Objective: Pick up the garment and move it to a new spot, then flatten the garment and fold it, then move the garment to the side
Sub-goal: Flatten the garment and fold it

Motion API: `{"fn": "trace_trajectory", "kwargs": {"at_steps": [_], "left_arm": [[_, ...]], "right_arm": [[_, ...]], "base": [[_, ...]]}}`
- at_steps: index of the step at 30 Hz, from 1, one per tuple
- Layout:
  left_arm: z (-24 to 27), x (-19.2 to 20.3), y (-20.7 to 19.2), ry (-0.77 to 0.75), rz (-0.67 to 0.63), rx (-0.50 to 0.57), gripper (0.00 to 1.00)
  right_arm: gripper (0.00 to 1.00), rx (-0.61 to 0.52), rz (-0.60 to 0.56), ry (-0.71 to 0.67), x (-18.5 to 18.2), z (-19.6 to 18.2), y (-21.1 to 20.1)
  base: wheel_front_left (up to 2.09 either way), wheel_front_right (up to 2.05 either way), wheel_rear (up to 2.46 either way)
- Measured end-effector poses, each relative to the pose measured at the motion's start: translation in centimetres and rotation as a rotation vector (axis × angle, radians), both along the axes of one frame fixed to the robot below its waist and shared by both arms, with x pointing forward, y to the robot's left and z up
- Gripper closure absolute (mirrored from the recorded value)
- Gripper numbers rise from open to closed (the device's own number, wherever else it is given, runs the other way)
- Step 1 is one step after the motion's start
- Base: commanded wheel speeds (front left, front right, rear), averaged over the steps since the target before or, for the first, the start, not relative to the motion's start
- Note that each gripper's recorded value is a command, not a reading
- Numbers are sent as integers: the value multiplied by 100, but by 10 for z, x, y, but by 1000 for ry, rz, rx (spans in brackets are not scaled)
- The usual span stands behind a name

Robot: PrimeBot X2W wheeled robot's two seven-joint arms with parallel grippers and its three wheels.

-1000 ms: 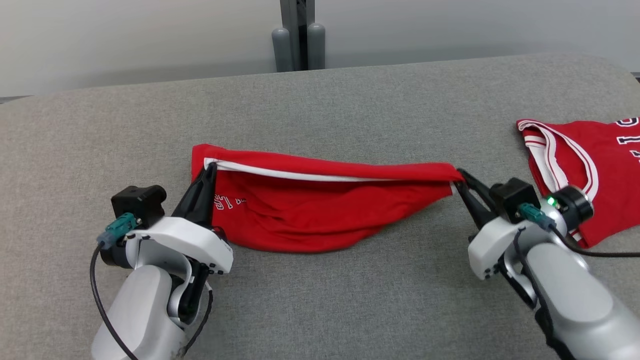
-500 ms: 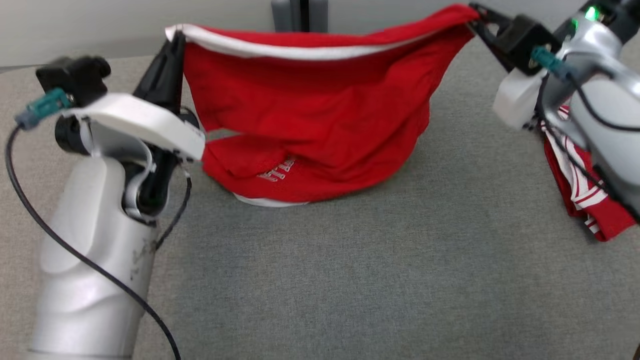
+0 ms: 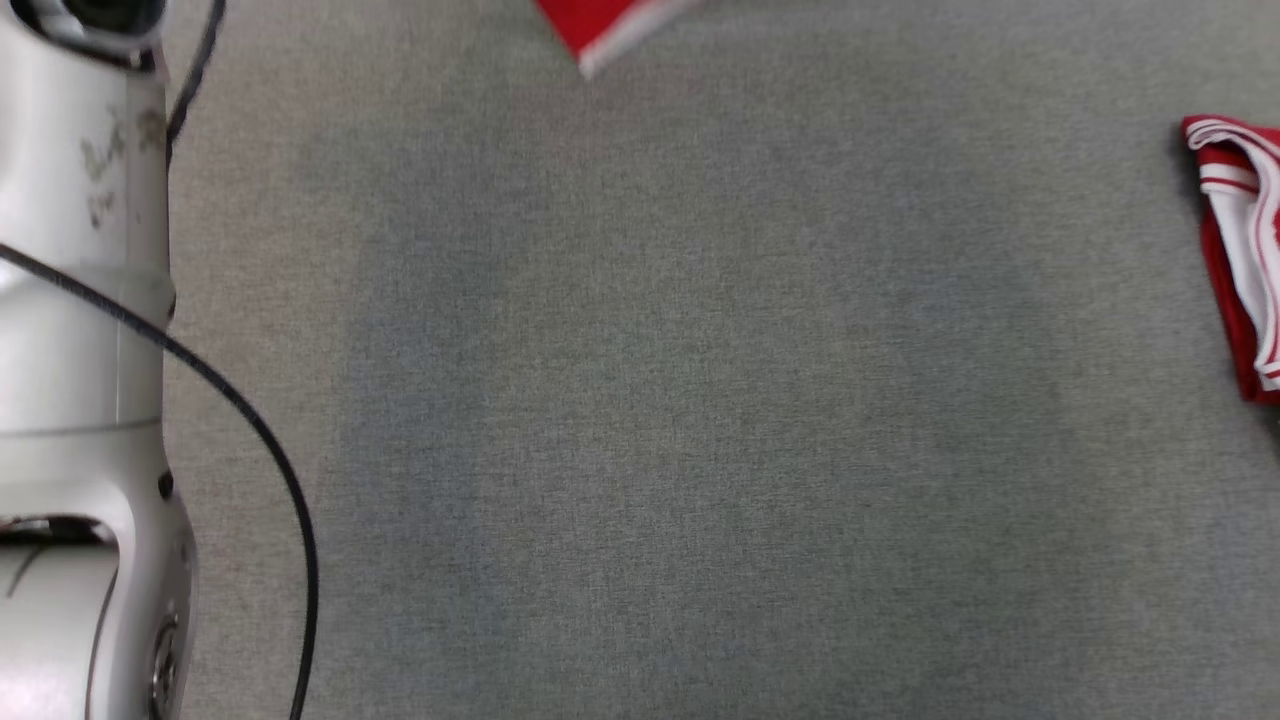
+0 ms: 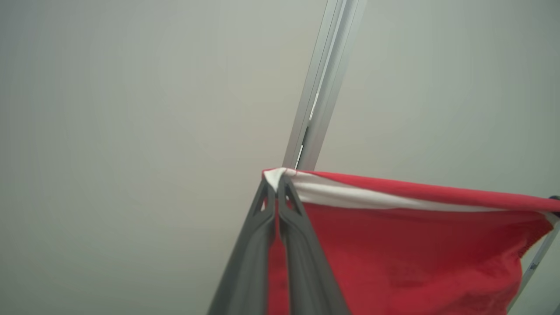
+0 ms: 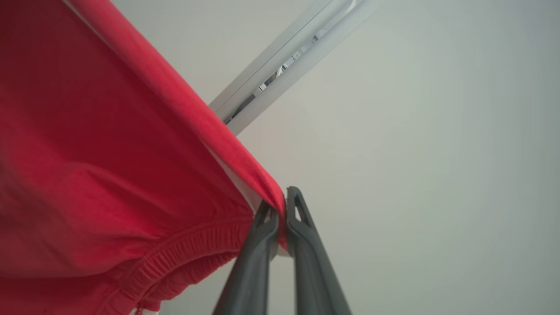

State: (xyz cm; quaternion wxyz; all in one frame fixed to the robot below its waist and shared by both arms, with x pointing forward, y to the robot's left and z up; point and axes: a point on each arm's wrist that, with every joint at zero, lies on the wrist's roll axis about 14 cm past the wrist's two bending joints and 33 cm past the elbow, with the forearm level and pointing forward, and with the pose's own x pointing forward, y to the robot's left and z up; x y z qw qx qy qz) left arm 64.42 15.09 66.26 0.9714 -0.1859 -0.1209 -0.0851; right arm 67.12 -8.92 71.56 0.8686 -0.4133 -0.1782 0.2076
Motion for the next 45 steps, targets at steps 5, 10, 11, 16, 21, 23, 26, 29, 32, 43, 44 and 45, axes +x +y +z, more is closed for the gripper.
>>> {"fn": "trace_trajectory", "kwargs": {"at_steps": [5, 10, 11, 16, 21, 23, 26, 29, 32, 43, 44, 45], "left_arm": [[4, 16, 0, -70, 24, -44, 100], [-43, 18, -7, 16, 5, -24, 100], [-57, 16, -7, 46, 5, -19, 100], [-116, -2, -10, 175, -12, 14, 100], [-162, -29, -12, 290, -28, 45, 100], [-177, -41, -10, 333, -31, 66, 100], [-195, -60, -6, 383, -31, 88, 100], [-210, -79, -3, 430, -33, 105, 100], [-223, -99, 0, 474, -41, 135, 100], [-246, -158, 1, 564, -106, 294, 100], [-246, -162, 3, 565, -108, 309, 100], [-246, -166, 4, 566, -113, 323, 100]], "right_arm": [[100, 38, -12, -46, 18, -4, 0], [100, 36, -13, 72, 19, -81, 8], [100, 34, -11, 104, 16, -99, 9], [100, 30, -10, 242, -6, -172, 11], [100, 36, -5, 364, -39, -223, 12], [100, 30, 3, 410, -55, -241, 14], [100, 31, 15, 469, -79, -259, 18], [100, 36, 22, 508, -98, -268, 19], [100, 66, 19, 536, -114, -269, 20], [100, 60, 43, 636, -172, -284, 26], [100, 55, 46, 644, -177, -285, 26], [100, 52, 49, 648, -181, -285, 26]], "base": [[0, 0, 0], [0, 0, 0], [0, 0, 0], [0, 0, 0], [0, 0, 0], [0, 0, 0], [0, 0, 0], [0, 0, 0], [0, 0, 0], [0, 0, 0], [0, 0, 0], [0, 0, 0]]}}
